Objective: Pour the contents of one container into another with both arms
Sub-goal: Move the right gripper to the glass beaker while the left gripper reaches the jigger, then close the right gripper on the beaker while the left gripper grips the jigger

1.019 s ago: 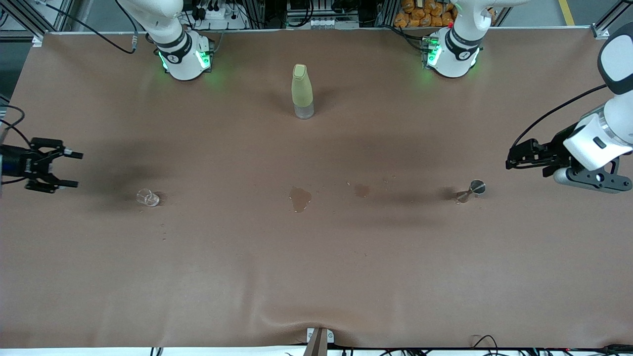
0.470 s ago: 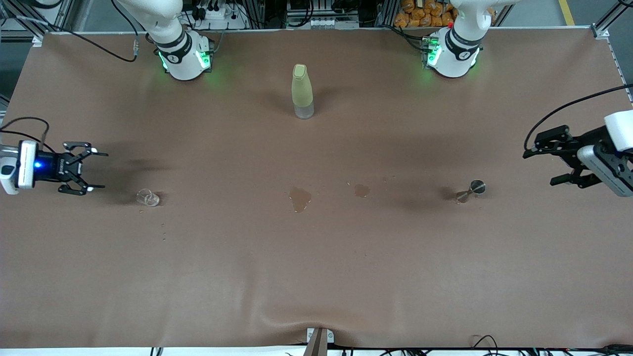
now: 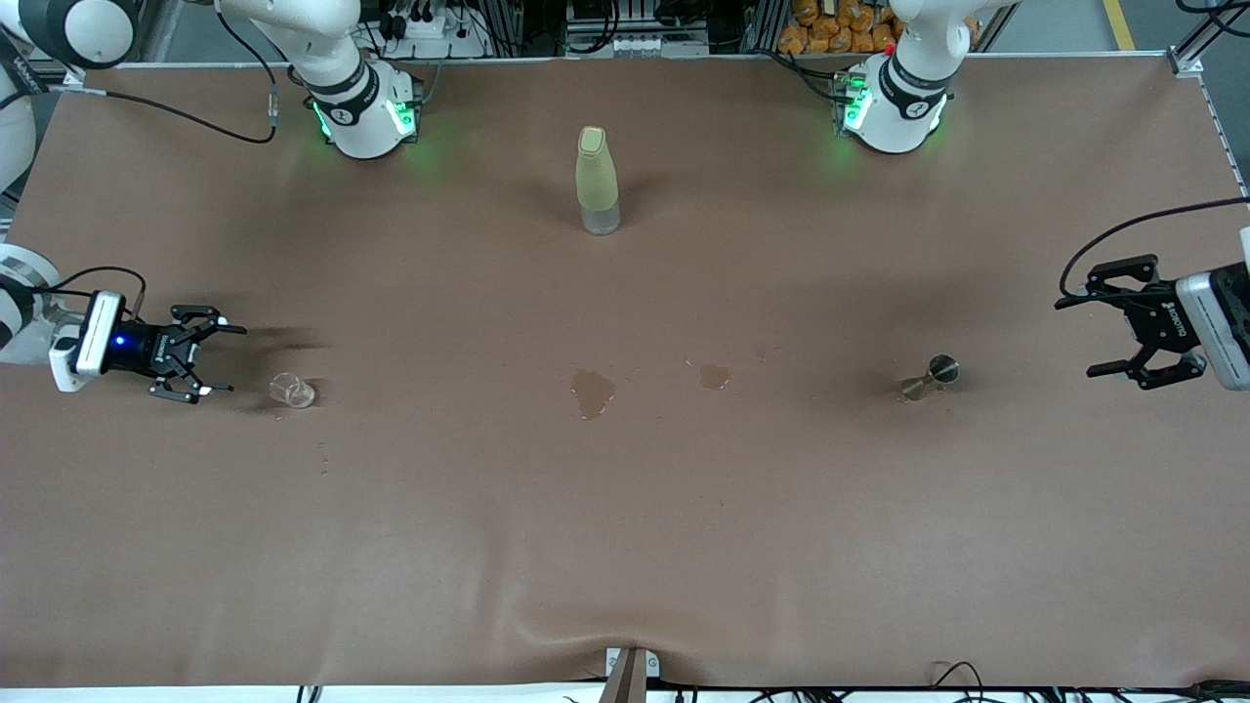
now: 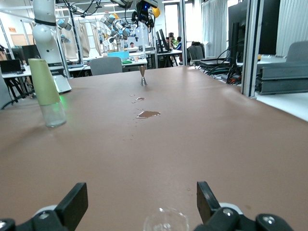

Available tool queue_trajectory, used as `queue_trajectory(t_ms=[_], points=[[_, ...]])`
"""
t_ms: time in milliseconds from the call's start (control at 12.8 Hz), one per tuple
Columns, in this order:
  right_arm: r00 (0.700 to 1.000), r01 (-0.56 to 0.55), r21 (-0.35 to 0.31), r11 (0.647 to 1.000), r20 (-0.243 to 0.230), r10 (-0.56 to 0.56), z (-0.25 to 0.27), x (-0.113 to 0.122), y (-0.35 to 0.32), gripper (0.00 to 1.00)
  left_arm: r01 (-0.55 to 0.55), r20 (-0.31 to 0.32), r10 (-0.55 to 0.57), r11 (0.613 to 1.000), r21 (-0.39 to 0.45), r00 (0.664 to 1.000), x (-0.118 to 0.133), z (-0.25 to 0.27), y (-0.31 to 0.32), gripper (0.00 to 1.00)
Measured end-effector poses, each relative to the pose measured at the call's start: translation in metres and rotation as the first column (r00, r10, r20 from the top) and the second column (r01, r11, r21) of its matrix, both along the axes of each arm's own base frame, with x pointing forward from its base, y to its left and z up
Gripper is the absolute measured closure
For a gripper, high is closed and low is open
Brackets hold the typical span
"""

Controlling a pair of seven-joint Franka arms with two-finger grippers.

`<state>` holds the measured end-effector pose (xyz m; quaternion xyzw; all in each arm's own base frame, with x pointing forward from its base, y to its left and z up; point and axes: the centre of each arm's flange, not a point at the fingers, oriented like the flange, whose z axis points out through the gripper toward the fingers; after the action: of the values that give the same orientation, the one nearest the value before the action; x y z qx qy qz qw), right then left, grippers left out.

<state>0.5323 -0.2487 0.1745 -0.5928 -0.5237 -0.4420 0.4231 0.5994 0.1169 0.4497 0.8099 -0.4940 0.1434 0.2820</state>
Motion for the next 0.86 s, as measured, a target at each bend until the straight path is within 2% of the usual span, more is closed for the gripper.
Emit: queue_trajectory(t_ms=[157, 235, 392, 470, 627, 862], points=[[0.999, 0.006, 0.003, 1.0, 0.047, -0.006, -0.008, -0.001, -0.018, 0.0, 0.147, 0.112, -0.136, 0.985, -0.091, 0.984, 0.006, -0.031, 0.008, 0.0], [0.998, -0.01, 0.026, 1.0, 0.07, 0.008, -0.018, -0.001, -0.021, 0.0, 0.176, 0.125, -0.159, 0.974, -0.14, 0.979, 0.006, -0.048, 0.012, 0.0], [0.996, -0.033, 0.076, 0.997, 0.087, 0.026, -0.043, 0.003, -0.02, 0.0, 0.182, 0.088, -0.164, 0.951, -0.251, 0.982, 0.001, -0.09, 0.025, 0.0], [0.996, -0.033, 0.089, 0.996, 0.087, 0.026, -0.054, 0.004, -0.019, 0.0, 0.178, 0.079, -0.162, 0.936, -0.304, 0.984, -0.003, -0.112, 0.034, 0.0], [0.997, -0.032, 0.104, 0.994, 0.077, 0.024, -0.069, 0.003, -0.017, 0.0, 0.202, 0.109, -0.173, 0.905, -0.375, 0.979, -0.011, -0.154, 0.053, 0.0], [0.997, -0.028, 0.101, 0.995, 0.07, 0.021, -0.08, 0.002, -0.016, 0.0, 0.295, 0.227, -0.211, 0.843, -0.449, 0.951, -0.018, -0.204, 0.061, 0.0]])
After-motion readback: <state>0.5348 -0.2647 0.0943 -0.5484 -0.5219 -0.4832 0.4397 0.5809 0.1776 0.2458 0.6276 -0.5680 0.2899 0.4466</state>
